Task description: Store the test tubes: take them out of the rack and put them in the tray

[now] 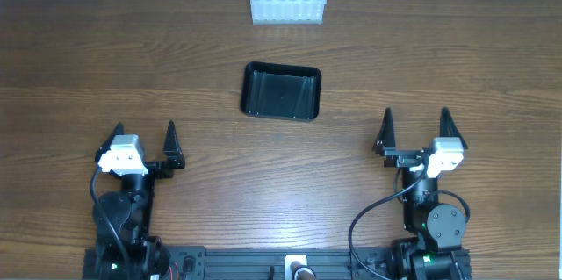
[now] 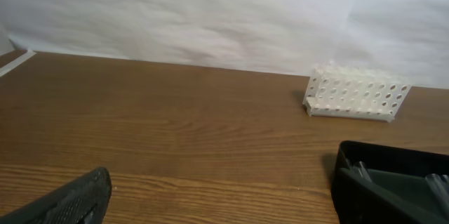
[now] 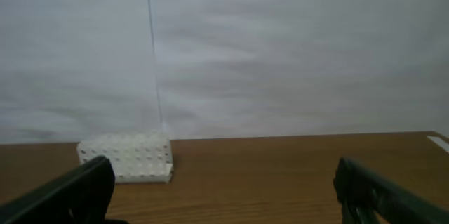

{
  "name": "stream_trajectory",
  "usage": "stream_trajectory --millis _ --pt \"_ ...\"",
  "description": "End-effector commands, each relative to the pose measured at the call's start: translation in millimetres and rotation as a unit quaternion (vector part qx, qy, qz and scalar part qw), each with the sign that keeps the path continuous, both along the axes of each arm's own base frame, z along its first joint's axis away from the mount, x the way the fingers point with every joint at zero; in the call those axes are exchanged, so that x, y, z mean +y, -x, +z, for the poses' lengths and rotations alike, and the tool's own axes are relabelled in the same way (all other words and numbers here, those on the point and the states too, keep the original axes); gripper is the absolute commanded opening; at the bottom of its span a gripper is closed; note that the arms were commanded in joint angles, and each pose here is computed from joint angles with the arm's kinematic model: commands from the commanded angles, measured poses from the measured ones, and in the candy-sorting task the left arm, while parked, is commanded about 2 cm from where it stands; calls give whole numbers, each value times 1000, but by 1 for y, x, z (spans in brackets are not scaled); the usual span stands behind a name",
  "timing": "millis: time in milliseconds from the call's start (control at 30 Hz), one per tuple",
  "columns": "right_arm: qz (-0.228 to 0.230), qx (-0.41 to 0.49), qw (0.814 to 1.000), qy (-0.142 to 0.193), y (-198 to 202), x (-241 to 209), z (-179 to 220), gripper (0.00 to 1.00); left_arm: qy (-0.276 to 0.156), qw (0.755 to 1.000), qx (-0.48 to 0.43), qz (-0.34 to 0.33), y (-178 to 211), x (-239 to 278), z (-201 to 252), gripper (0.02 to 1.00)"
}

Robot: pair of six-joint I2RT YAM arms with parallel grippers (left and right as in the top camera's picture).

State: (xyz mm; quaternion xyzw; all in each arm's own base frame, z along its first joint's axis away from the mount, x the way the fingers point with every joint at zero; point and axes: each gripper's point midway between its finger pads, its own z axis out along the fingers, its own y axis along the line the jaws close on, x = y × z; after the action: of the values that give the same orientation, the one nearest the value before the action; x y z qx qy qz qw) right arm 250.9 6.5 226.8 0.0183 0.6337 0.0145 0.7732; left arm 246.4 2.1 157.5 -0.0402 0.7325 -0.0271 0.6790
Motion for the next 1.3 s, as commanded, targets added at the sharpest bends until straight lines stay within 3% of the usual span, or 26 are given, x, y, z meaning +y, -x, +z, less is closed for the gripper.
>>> stream_trajectory --millis 33,300,967,1100,1300 --pt "-9 20 1000 1 4 -6 -12 991 -7 1000 -1 -8 0 -3 -1 998" --pt "-14 131 991 10 5 -8 -68 993 -7 1000 -1 -8 0 -3 -1 996" --pt "-31 133 991 8 5 -17 -69 991 -7 1000 -1 -8 0 -3 -1 998" --pt "-33 134 990 41 5 -17 -69 991 -7 1000 -1 -8 0 -3 -1 996" --pt "-34 134 990 41 5 -17 -68 996 -7 1000 -1 -8 0 -3 -1 998"
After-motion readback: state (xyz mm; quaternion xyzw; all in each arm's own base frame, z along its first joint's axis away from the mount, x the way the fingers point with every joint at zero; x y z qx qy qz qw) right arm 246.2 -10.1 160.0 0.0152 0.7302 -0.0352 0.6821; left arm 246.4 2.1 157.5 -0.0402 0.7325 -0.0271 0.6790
